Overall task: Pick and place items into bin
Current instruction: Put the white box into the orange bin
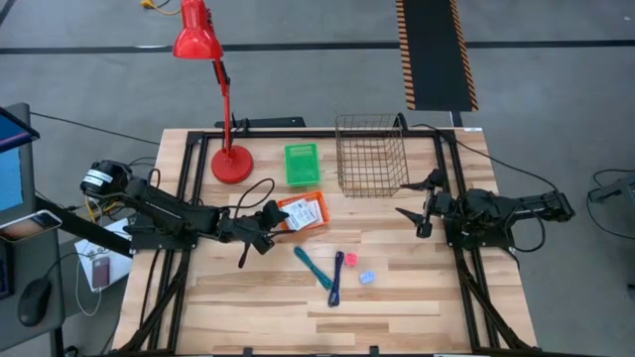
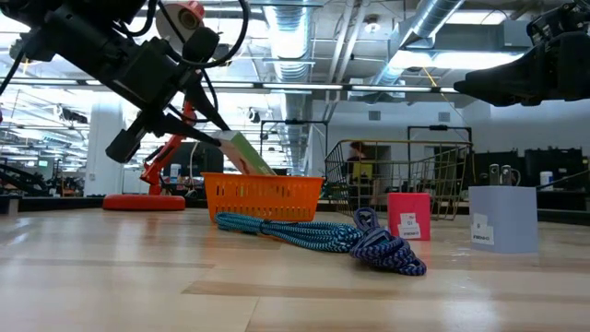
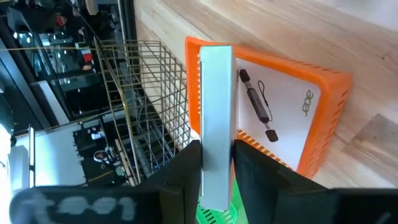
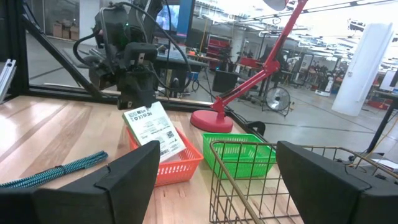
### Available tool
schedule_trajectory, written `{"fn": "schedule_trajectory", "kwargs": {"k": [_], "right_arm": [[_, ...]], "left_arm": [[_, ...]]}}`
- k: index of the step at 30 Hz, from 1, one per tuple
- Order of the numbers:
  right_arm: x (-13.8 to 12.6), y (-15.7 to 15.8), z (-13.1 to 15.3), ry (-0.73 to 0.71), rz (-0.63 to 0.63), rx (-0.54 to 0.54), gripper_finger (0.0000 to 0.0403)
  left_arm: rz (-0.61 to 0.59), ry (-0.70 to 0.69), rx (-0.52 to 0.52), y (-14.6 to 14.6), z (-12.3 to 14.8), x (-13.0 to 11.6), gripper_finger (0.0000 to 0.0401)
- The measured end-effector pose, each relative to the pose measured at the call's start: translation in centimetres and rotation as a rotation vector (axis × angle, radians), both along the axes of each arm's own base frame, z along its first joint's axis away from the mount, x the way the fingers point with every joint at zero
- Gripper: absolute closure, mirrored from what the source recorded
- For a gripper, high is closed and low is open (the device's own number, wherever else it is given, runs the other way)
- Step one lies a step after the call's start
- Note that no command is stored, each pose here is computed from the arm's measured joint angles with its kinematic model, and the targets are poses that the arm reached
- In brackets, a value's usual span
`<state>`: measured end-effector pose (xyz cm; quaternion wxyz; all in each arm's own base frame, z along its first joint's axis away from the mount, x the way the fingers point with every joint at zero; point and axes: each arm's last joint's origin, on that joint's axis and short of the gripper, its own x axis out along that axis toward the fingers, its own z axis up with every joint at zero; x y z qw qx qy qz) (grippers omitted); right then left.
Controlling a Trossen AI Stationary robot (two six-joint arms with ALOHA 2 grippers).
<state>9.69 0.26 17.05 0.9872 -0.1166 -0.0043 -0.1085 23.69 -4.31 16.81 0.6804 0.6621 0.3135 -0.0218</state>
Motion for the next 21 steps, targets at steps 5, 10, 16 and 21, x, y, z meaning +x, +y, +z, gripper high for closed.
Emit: {"fn": "schedule_trajectory", "kwargs": {"k": [5,10,16,21], "right_arm": [[0.00,0.00,0.00,0.000,0.000,0.000,0.0085],[0.00,0.00,0.01,0.000,0.000,0.000,0.0085],[0.00,0.00,0.00,0.000,0.000,0.000,0.0085],[0.00,0.00,0.01,-0.001,0.000,0.000,0.0085]], "left_arm": [[0.011,0.007,-0.012,0.20,-0.10,-0.03,0.0280],[-0.008,0.013,-0.012,0.12,-0.11,-0.02,0.0229],[0.020,-0.003,0.028,-0.09,0.05,-0.06,0.0193],[0.033,-0.024,0.035,-0.32,0.62,0.23,0.0188]]}}
